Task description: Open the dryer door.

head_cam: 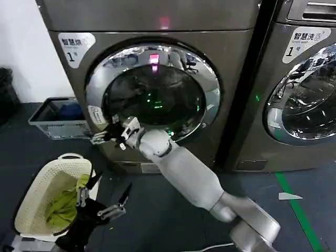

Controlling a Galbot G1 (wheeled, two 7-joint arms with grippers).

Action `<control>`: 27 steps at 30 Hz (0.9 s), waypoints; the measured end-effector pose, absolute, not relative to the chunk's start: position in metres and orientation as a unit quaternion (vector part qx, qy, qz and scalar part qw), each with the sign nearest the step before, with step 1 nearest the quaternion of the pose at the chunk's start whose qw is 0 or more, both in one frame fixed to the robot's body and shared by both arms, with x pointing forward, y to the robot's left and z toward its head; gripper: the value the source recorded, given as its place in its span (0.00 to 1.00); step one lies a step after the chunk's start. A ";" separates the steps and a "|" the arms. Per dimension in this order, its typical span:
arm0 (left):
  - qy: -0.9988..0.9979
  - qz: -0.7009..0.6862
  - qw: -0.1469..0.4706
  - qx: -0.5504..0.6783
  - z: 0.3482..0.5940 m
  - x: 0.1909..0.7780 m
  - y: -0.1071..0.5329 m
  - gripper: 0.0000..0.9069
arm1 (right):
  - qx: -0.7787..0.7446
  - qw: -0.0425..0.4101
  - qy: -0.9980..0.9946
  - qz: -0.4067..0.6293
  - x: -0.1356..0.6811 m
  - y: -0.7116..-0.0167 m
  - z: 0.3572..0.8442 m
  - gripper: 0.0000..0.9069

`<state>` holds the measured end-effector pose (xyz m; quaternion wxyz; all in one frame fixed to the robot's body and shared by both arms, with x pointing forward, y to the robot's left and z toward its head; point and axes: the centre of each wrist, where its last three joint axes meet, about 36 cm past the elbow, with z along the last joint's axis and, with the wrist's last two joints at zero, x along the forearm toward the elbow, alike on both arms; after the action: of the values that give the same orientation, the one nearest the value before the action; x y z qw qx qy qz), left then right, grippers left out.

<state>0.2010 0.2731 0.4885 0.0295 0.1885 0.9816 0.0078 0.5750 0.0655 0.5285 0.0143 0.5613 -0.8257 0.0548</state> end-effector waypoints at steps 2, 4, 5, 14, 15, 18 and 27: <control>0.982 0.011 0.024 0.185 0.487 0.202 0.276 1.00 | 0.570 0.017 -0.820 0.055 0.571 0.065 0.530 1.00; 0.983 0.015 0.023 0.182 0.487 0.202 0.279 1.00 | 0.577 0.023 -0.815 0.051 0.567 0.064 0.533 1.00; 0.983 0.015 0.022 0.180 0.487 0.202 0.280 1.00 | 0.580 0.024 -0.813 0.050 0.566 0.064 0.534 1.00; 0.989 0.019 0.014 0.146 0.486 0.209 0.300 1.00 | 0.603 0.020 -0.797 0.027 0.547 0.053 0.548 1.00; 0.989 0.019 0.014 0.144 0.486 0.210 0.302 1.00 | 0.606 0.019 -0.794 0.025 0.546 0.051 0.548 1.00; 0.991 0.016 0.011 0.132 0.489 0.213 0.312 1.00 | 0.618 0.015 -0.786 0.022 0.540 0.045 0.550 1.00; 0.995 0.019 0.010 0.094 0.502 0.219 0.351 1.00 | 0.645 0.008 -0.764 0.017 0.525 0.029 0.560 1.00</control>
<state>0.2192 0.3508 0.5024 0.0097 0.0944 0.9953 0.0191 0.5254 0.0294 0.5597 0.0082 0.6448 -0.7642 0.0167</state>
